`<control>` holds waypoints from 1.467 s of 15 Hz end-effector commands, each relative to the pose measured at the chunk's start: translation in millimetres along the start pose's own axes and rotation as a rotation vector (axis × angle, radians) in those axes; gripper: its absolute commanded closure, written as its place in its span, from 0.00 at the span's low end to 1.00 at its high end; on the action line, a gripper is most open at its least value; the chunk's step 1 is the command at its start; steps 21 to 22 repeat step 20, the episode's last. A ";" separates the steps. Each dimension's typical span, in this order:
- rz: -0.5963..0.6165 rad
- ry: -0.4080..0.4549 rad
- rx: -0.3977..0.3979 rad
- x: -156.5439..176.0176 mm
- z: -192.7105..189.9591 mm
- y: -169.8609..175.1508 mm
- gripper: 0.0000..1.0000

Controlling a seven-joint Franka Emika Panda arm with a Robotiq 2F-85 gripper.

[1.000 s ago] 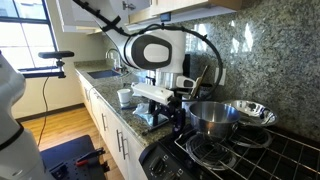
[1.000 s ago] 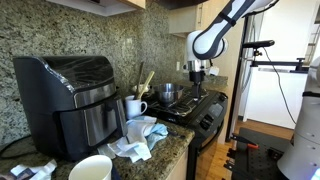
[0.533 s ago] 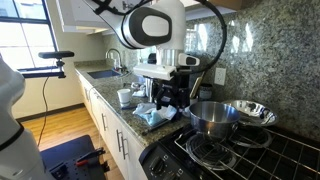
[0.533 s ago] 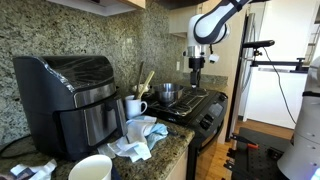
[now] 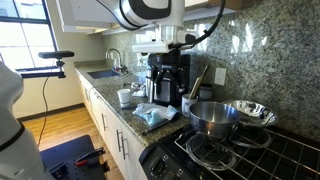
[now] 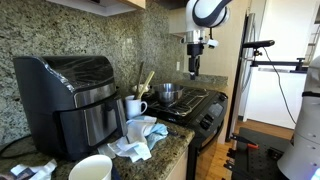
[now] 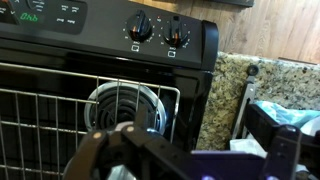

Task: Turn the first knob on the left

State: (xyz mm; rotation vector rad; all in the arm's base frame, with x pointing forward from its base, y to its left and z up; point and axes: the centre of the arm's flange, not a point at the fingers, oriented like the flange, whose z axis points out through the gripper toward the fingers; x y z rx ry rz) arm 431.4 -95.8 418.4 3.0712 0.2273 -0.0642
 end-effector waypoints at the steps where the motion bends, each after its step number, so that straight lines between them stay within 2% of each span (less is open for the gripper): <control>1: 0.013 -0.013 -0.014 0.2 -15.4 -5.7 0.00; 22: -0.001 -0.011 0.003 0.7 -3.0 -2.0 0.00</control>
